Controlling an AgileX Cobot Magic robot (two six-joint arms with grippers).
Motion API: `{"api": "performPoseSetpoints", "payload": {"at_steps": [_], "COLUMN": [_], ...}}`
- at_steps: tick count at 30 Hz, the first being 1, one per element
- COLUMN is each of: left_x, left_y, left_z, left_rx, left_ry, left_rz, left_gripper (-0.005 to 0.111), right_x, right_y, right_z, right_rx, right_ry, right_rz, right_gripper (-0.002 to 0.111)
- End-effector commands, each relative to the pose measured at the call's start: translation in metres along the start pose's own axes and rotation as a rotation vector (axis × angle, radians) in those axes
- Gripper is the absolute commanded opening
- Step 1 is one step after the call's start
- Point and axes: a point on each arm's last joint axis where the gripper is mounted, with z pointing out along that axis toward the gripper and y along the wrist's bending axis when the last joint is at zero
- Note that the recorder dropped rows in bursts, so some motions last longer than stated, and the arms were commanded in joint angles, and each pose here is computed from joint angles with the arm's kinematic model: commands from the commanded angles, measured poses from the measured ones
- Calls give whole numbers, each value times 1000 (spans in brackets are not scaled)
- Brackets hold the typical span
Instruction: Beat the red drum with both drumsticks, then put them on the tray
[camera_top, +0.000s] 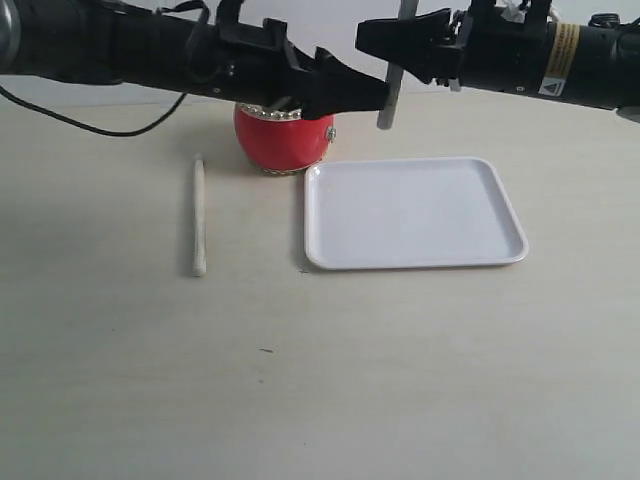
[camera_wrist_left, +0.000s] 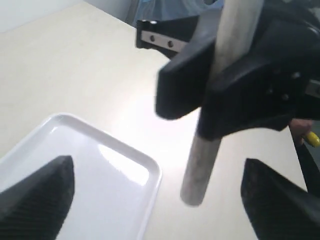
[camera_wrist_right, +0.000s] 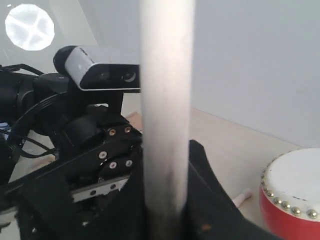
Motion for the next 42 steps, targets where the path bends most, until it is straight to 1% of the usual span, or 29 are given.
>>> {"api": "performPoseSetpoints", "payload": {"at_steps": [1, 2, 3, 4, 5, 6, 7, 9, 10, 11, 14, 16, 18, 20, 23, 27, 29, 32, 34, 36, 39, 42], "left_x": [-10, -9, -7, -5, -4, -4, -6, -8, -9, -8, -6, -7, -8, -9, -10, 1, 8, 15, 19, 21, 25, 28], "left_y": [13, 16, 22, 25, 31, 35, 40, 48, 52, 55, 64, 65, 65, 65, 67, 77, 85, 97, 104, 106, 104, 96], "left_z": [-44, -53, -69, -78, -93, -100, -111, -126, -134, -143, -178, -192, -202, -205, -204, -194, -184, -165, -146, -130, -107, -86], "left_rx": [-104, -132, -189, -223, -290, -327, -394, -524, -638, -737, -1101, -1230, -1296, -1315, -1282, -1201, -1149, -1070, -983, -911, -871, -859], "left_ry": [52, 80, 139, 169, 197, 196, 185, 197, 216, 276, 480, 556, 625, 677, 737, 824, 823, 734, 646, 607, 610, 634], "left_rz": [-110, -147, -202, -237, -277, -286, -274, -230, -244, -227, -294, -296, -283, -275, -287, -402, -485, -595, -626, -625, -609, -619], "left_gripper": [71, 67, 53, 42, 20, 6, 1, 0, 0, 0, 0, 0, 0, 0, 0, 0, 0, 0, 0, 2, 12, 24], "right_x": [-29, -33, -39, -41, -43, -42, -41, -40, -40, -39, -37, -35, -34, -33, -32, -31, -31, -31, -31, -32, -32, -33], "right_y": [-3, -3, -3, -4, -4, -4, -4, -3, -6, -9, -21, -23, -24, -24, -23, -23, -23, -23, -23, -23, -24, -24], "right_z": [-19, -23, -30, -33, -36, -36, -35, -35, -35, -35, -36, -37, -37, -37, -37, -37, -37, -37, -37, -37, -37, -37], "right_rx": [58, 69, 82, 90, 92, 89, 82, 79, 107, 144, 272, 299, 308, 303, 302, 301, 301, 301, 300, 302, 304, 304], "right_ry": [-114, -123, -135, -141, -143, -140, -120, -113, -102, -85, -31, -11, 2, 15, 26, 27, 26, 26, 28, 23, 15, 13], "right_rz": [-18, -27, -23, -13, 15, 31, 31, 29, 28, 24, 36, 35, 40, 39, 38, 50, 57, 57, 56, 58, 63, 62], "right_gripper": [0, 0, 0, 0, 0, 0, 0, 0, 0, 0, 0, 0, 0, 0, 0, 0, 0, 0, 0, 0, 0, 0]}}
